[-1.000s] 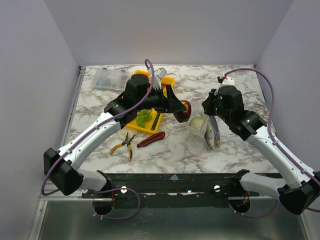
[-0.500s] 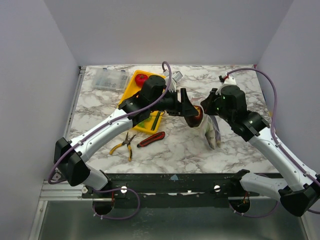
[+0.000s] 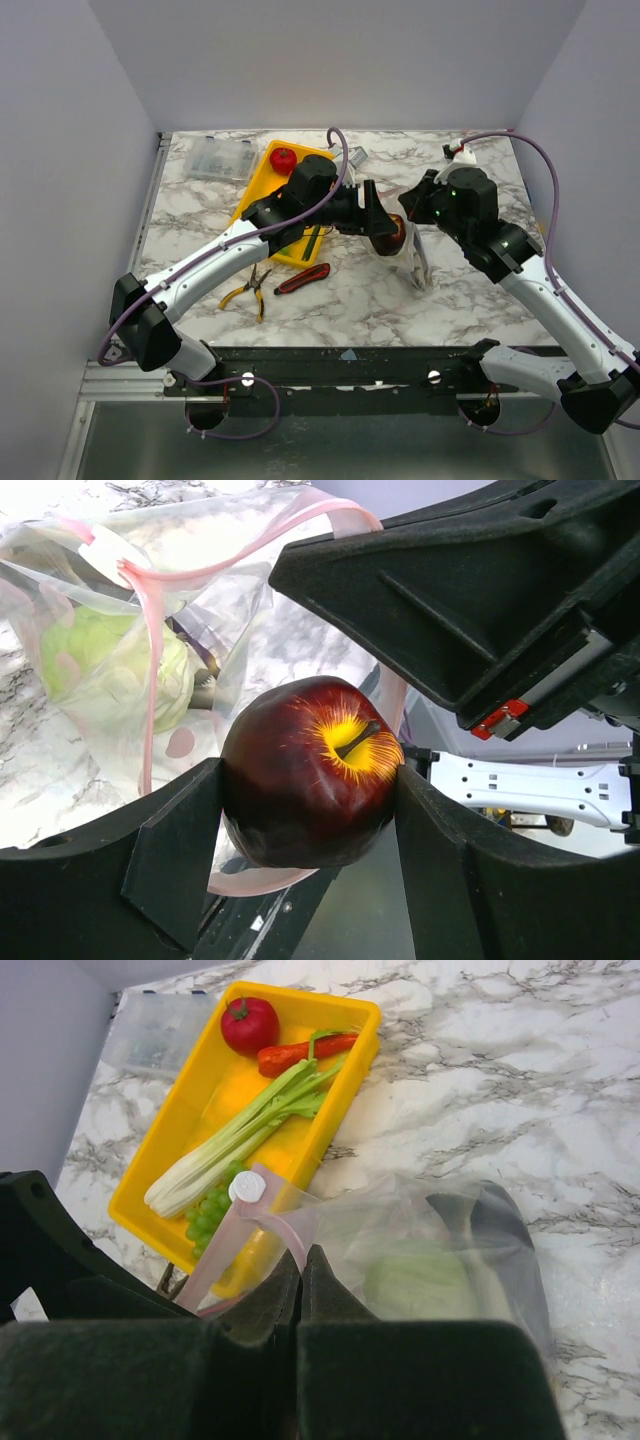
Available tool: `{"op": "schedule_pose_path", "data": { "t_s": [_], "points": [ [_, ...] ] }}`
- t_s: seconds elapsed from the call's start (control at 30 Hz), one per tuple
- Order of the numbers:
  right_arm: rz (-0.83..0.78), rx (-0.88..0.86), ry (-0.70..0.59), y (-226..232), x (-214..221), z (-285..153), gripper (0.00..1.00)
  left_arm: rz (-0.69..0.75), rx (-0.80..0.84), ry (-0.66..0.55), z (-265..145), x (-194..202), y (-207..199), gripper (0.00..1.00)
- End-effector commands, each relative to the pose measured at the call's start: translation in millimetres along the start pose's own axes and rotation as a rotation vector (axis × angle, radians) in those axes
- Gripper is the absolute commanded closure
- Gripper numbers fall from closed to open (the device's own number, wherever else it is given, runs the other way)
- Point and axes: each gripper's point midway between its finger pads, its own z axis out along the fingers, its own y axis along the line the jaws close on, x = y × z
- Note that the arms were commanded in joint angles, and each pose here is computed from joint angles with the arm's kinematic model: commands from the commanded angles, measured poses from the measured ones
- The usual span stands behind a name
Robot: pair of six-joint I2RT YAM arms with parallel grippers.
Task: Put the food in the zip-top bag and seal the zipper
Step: Place the fake fruit in the zipper food storage bag.
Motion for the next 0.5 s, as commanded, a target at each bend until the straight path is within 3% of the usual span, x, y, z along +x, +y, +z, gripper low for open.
{"op": "schedule_pose_path", "data": {
  "t_s": [0.0, 0.1, 0.2, 0.33, 0.47],
  "points": [
    [0.049, -0.083, -0.102, 23, -36, -10, 0.99, 0.016, -0.027, -0.003, 3, 3, 7, 0.81],
    [0.050, -0.082, -0.101, 23, -36, -10, 0.99, 0.017, -0.029, 0.002, 3, 3, 6, 0.66],
    [0.051, -0.078, -0.103, 22, -36, -11, 0.99, 0.033, -0.019, 0.004, -1, 3, 3, 0.40],
    [0.046, -0.063, -0.097, 18, -33, -12, 0.99, 0.077, -0.002, -0.003, -13, 0, -8, 0.17],
    [0.041, -0.053, -0.095, 15, -31, -15, 0.99, 0.134, -0.021, -0.007, -29, -4, -14, 0.06]
  ]
}}
